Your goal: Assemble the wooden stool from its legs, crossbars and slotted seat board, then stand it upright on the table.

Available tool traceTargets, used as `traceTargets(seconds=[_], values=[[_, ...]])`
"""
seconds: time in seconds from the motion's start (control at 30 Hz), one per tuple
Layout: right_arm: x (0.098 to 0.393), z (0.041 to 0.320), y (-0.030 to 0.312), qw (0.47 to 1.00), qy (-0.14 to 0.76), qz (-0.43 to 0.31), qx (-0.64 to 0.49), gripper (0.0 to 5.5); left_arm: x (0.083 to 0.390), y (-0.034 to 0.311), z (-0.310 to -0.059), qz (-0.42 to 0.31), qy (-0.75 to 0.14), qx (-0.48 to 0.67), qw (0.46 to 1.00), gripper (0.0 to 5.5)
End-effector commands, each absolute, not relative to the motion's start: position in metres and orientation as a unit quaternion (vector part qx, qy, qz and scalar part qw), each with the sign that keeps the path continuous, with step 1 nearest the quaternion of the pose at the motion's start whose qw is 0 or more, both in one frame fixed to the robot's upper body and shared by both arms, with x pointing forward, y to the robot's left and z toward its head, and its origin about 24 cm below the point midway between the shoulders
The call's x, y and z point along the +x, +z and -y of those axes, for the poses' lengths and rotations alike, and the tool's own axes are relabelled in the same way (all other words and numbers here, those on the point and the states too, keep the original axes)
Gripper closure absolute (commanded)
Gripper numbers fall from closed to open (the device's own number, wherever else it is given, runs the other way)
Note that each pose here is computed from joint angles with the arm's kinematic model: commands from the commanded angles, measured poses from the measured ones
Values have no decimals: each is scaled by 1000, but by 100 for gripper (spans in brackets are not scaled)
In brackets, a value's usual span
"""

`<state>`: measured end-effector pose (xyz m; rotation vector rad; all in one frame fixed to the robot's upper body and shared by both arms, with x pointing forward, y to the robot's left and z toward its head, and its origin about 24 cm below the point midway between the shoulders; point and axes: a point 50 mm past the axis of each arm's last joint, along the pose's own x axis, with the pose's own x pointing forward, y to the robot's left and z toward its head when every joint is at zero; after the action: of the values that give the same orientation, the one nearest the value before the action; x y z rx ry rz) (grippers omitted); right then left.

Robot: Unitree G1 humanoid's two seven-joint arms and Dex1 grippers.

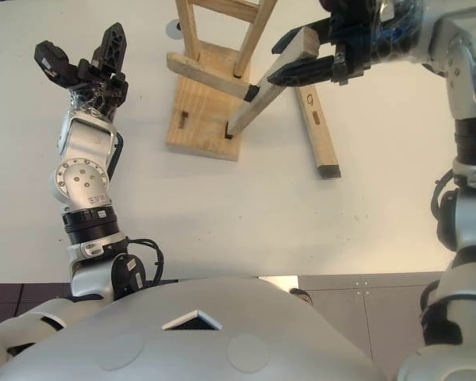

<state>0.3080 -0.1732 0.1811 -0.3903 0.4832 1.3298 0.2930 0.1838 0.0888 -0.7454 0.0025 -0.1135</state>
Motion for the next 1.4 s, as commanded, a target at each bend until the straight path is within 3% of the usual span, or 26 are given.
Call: traceTargets(seconds=[0.03,0.13,0.23,0.4,0.53,0.6,0.7,0.77,0.87,1.0,1.17,1.4], values=[[290,172,84,680,581,-380,-234,344,295,62,-182,-68,-33,-210,975,273],[298,170,99,680,586,-359,-254,344,290,39,-169,-110,-63,-111,986,290],[307,165,113,688,587,-336,-263,344,289,30,-161,-119,-71,-104,985,351],[311,171,124,701,578,-321,-267,344,299,38,-169,-92,-46,-97,990,416],[314,176,136,707,570,-302,-290,344,305,80,-194,-18,-8,-88,996,434],[317,176,147,705,570,-288,-309,344,308,122,-204,41,-9,-85,995,434],[323,175,167,703,568,-266,-335,344,309,168,-199,77,-50,-68,993,434],[327,174,181,705,566,-250,-348,344,308,171,-183,50,-89,-56,993,434],[331,170,194,705,567,-231,-357,344,306,141,-165,-32,-115,-40,992,434],[333,164,207,708,572,-209,-358,344,304,83,-171,-127,-76,-27,989,434],[333,151,218,701,593,-187,-349,344,300,45,-179,-171,-60,-29,983,434],[337,130,222,677,635,-194,-318,344,299,14,-166,-198,-106,-19,974,434]])
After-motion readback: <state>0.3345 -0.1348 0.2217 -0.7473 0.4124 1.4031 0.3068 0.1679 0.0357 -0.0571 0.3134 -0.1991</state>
